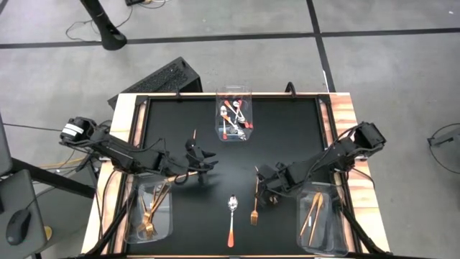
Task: Sort silverware by color (type)
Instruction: Put the gold fork into the bottom left transparent bin
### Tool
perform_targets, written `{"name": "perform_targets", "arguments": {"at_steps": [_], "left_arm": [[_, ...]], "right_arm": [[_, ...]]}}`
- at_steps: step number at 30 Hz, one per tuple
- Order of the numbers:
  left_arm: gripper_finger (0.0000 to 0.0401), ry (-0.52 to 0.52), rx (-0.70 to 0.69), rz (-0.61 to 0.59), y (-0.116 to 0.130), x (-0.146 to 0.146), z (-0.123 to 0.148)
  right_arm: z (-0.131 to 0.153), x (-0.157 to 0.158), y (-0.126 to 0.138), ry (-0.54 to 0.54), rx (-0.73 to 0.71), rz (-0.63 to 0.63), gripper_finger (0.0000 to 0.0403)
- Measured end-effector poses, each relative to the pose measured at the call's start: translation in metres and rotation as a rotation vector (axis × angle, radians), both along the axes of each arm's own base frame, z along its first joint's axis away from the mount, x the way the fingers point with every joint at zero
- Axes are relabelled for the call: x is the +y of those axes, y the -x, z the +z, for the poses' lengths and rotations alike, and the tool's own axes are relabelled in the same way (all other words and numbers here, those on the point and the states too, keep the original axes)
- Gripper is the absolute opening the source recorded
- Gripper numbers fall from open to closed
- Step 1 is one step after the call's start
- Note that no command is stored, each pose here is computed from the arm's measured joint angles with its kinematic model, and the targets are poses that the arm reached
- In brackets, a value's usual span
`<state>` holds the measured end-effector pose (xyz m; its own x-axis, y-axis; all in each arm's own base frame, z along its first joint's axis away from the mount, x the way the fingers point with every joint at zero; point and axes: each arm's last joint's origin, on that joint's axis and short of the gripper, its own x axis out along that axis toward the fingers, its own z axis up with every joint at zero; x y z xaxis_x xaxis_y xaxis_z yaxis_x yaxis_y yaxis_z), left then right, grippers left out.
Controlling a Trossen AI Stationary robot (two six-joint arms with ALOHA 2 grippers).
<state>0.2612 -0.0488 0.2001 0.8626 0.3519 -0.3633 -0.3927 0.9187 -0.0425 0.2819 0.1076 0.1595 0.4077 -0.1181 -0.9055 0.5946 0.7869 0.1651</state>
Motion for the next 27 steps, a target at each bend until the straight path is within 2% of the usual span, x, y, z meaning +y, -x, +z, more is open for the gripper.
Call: {"name": "perform_targets", "arguments": {"at_steps": [5, 9, 14, 17, 21, 24, 27], "left_arm": [[0.0135, -0.011, -0.001, 0.012, -0.001, 0.004, 0.001], [0.0135, -0.032, 0.060, -0.002, 0.001, 0.004, -0.004], [0.0135, 0.043, 0.116, -0.001, 0.005, 0.004, -0.011], [0.0135, 0.085, 0.125, 0.008, 0.006, 0.004, -0.013], [0.0135, 0.093, 0.138, 0.016, 0.007, 0.004, -0.015], [0.0135, 0.071, 0.140, 0.024, 0.008, 0.005, -0.014], [0.0135, 0.028, 0.127, 0.042, 0.007, 0.006, -0.011]], "right_arm": [[0.001, -0.002, -0.001, -0.022, 0.003, -0.054, 0.0111], [-0.002, 0.002, 0.004, -0.011, 0.042, -0.071, 0.0112], [-0.006, 0.008, 0.001, 0.036, -0.007, -0.075, 0.0113], [-0.005, 0.003, -0.002, 0.016, -0.008, -0.059, 0.0113], [-0.003, -0.002, -0.003, 0.000, -0.002, -0.069, 0.0113], [0.011, -0.006, -0.005, -0.005, 0.056, -0.058, 0.0112], [0.040, -0.011, -0.009, 0.025, 0.123, -0.053, 0.0112]]}}
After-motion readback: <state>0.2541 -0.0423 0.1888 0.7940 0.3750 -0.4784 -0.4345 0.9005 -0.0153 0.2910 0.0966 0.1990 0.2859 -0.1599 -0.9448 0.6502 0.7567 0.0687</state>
